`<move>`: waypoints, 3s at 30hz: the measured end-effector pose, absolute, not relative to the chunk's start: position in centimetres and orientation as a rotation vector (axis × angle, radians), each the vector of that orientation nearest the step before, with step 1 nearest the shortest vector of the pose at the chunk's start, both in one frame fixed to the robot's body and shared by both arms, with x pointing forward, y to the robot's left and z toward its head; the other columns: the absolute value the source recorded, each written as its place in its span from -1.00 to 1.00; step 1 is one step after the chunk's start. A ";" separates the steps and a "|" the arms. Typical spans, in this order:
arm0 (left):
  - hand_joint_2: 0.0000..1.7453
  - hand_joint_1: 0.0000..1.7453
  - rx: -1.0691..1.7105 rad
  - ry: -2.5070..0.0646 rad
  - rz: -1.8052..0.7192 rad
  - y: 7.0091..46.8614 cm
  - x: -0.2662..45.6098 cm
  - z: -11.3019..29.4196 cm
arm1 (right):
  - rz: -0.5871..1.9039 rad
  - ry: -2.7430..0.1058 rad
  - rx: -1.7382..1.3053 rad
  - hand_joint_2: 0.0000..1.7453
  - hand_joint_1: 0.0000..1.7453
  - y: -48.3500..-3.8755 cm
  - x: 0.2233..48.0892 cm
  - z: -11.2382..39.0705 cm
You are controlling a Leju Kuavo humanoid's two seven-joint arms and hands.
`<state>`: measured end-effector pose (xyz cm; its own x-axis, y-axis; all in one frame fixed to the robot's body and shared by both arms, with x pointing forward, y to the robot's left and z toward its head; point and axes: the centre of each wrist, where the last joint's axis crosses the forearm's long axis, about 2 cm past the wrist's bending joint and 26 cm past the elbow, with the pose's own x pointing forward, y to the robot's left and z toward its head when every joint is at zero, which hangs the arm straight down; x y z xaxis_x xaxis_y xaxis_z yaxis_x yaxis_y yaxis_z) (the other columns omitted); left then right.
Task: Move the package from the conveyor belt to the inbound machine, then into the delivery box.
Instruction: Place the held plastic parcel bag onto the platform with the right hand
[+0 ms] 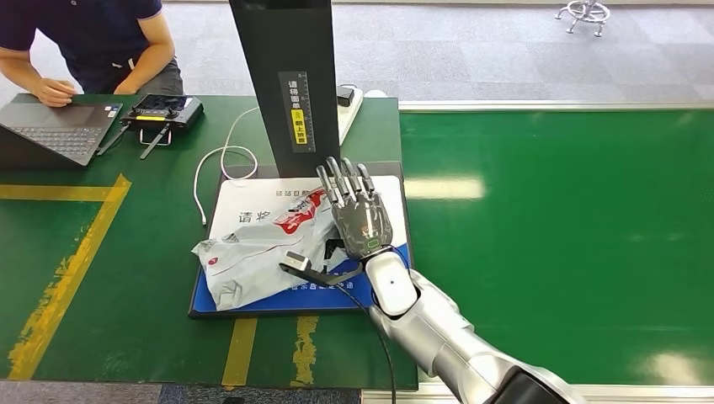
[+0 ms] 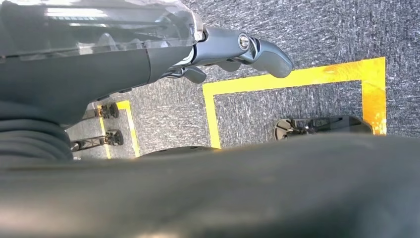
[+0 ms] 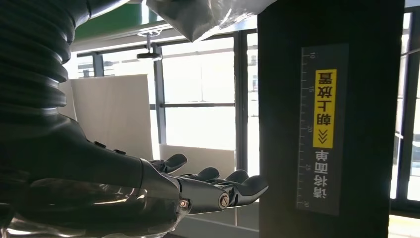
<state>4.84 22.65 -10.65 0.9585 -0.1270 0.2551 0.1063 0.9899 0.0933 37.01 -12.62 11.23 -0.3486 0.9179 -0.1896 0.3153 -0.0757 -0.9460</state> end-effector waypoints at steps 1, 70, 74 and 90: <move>-1.00 -1.00 0.079 -0.264 -0.120 22.7 4.8 -10.7 | 1.446 -1.656 -1.339 1.00 -1.00 -12.8 37.1 11.2; -1.00 -1.00 0.112 -0.252 -0.067 23.0 4.8 -10.7 | 1.000 -1.054 -1.619 1.00 -1.00 -25.7 41.7 13.5; -1.00 -1.00 0.116 -0.255 -0.064 23.0 4.8 -10.7 | 0.944 -1.154 -1.594 1.00 -1.00 -27.3 41.8 13.8; -1.00 -1.00 0.120 -0.249 -0.029 22.9 4.8 -10.7 | 0.281 -1.820 -0.603 1.00 -1.00 -34.1 41.0 13.8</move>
<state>4.75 22.93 -10.68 0.9687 -0.0438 0.2443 0.0141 0.9924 0.1220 40.98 -34.13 13.76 -0.2276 0.5325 0.8153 0.2614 0.8399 -0.4756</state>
